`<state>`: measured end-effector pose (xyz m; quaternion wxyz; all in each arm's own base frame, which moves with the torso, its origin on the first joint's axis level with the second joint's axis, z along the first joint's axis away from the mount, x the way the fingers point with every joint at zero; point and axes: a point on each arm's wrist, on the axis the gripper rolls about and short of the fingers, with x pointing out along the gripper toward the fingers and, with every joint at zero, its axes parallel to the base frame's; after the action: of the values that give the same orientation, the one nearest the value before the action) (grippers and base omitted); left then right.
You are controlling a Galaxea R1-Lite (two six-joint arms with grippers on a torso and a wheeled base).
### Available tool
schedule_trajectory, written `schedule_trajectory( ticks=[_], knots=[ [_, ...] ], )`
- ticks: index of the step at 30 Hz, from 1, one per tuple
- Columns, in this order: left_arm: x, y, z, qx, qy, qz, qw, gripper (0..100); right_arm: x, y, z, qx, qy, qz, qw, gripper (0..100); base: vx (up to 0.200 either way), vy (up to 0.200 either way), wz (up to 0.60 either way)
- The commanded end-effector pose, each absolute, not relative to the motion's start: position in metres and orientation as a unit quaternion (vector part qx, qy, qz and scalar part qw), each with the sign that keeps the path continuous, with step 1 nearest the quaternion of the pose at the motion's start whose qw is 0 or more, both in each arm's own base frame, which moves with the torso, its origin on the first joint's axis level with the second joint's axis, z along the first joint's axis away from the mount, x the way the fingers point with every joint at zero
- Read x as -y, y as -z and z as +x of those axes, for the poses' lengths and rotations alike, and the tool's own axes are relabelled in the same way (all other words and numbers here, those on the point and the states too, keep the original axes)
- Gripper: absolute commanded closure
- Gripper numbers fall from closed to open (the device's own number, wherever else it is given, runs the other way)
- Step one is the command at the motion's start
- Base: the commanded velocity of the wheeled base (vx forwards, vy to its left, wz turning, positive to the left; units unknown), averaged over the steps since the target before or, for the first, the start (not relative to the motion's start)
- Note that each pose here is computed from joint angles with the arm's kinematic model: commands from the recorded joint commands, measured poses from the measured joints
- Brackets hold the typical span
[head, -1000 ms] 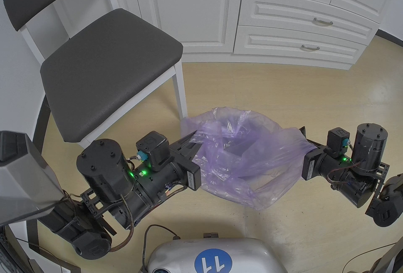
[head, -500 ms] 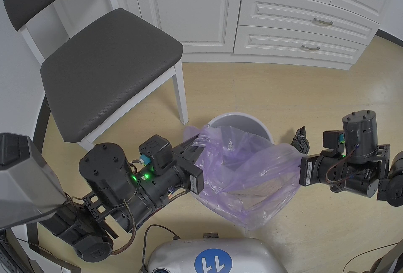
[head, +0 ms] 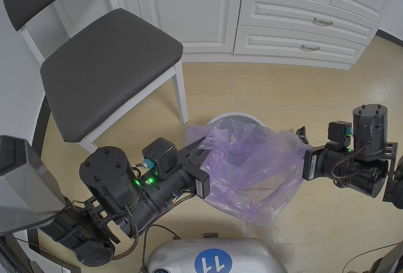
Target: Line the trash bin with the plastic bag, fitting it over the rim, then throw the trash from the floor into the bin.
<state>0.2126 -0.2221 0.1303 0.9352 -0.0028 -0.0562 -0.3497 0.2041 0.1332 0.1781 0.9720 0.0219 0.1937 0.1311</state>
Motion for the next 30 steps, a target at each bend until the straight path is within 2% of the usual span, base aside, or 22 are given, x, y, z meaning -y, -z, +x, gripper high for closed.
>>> schedule_trajectory(
  ticks=[1,14,30],
  knots=[
    [0.225,-0.131,0.211,0.057,0.354,-0.004,0.934,100,-0.136,-0.172,0.202,-0.189,-0.134,0.014,0.973,100,0.000,0.000,0.00],
    [0.231,-0.130,0.211,0.054,0.359,-0.018,0.932,100,-0.154,-0.155,0.204,-0.179,-0.129,-0.020,0.975,100,0.000,0.000,0.00],
    [0.259,-0.106,0.237,0.029,0.326,-0.061,0.943,100,-0.169,-0.135,0.220,-0.149,-0.128,-0.001,0.980,100,0.000,0.000,0.00]
  ],
)
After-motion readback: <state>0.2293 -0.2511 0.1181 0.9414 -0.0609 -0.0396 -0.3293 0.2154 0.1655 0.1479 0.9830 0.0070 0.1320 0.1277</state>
